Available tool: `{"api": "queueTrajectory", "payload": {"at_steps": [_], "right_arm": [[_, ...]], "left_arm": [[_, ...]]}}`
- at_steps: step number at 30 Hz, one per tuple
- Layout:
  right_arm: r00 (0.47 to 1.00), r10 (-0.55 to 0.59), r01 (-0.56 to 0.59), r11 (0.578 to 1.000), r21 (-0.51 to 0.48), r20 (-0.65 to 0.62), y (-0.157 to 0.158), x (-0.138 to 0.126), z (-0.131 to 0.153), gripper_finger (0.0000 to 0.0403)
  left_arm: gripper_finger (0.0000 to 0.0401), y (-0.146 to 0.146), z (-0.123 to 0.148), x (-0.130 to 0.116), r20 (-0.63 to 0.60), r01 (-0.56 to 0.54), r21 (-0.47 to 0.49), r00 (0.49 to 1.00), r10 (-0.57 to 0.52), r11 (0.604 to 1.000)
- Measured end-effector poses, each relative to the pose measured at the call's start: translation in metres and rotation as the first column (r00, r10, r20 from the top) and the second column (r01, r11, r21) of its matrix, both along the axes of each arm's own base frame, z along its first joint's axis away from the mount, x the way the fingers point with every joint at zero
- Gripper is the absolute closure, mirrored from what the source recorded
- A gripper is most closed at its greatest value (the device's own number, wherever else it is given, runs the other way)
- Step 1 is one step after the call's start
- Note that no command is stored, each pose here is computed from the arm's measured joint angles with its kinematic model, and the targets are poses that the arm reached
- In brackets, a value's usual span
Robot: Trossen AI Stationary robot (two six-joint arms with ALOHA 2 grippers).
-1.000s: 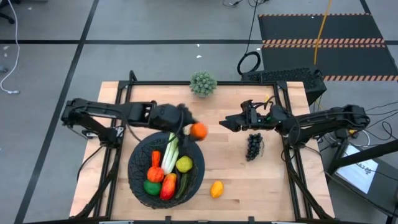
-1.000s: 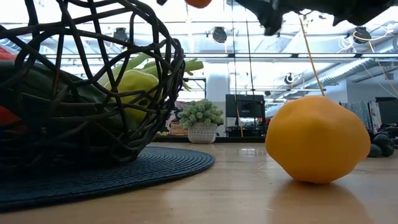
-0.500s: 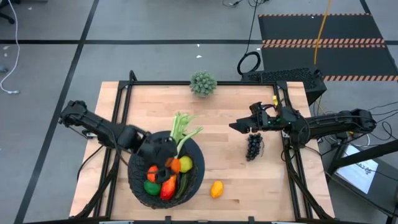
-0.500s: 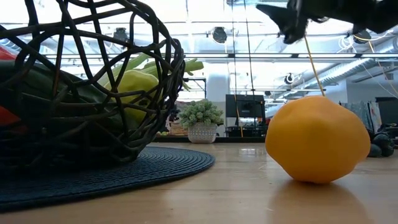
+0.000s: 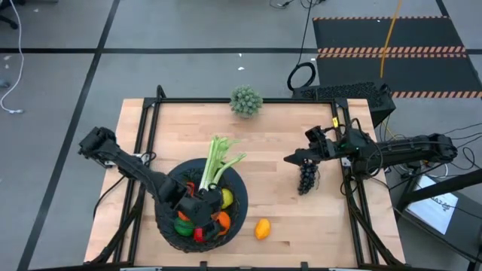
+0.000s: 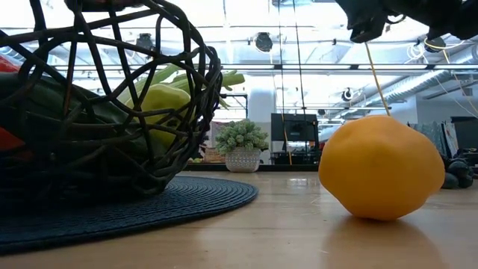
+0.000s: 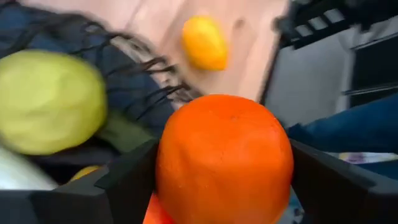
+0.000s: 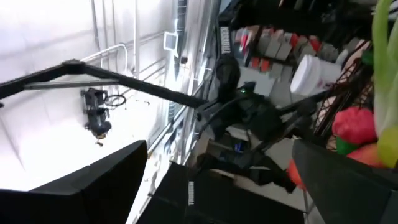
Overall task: Build produce basket
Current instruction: Put the orange into the black wire basket, then put the yellow lemon into the black wire basket
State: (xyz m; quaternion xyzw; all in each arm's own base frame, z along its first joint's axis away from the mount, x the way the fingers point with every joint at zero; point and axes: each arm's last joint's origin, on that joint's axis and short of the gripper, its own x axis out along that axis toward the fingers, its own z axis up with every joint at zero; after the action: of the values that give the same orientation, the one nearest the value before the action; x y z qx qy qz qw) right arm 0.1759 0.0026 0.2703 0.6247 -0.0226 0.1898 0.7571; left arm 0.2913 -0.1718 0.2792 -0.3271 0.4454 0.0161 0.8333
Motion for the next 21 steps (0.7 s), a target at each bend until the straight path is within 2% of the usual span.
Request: {"api": "queueTrajectory", "payload": {"at_steps": [6,12,18,21], "right_arm": [[0.997,0.065,-0.065,0.998,-0.015,-0.033,0.002,-0.002,-0.002,0.0009],[0.985,0.161,-0.161,0.987,0.001,-0.059,0.005,-0.002,-0.004,0.0009],[0.978,0.190,-0.190,0.982,0.013,-0.083,0.006,-0.002,-0.005,0.0010],[0.983,0.164,-0.163,0.986,0.023,-0.087,0.007,-0.002,-0.006,0.0011]], "left_arm": [[0.0049,-0.002,-0.015,0.004,-0.055,-0.020,0.050,0.998,0.023,0.999],[0.0031,0.008,-0.011,0.006,-0.034,-0.083,0.071,0.996,0.085,0.994],[0.0050,0.021,0.003,0.011,-0.011,-0.144,0.036,0.989,0.145,0.989],[0.0072,0.029,0.019,0.016,0.038,-0.205,-0.041,0.978,0.206,0.978]]}}
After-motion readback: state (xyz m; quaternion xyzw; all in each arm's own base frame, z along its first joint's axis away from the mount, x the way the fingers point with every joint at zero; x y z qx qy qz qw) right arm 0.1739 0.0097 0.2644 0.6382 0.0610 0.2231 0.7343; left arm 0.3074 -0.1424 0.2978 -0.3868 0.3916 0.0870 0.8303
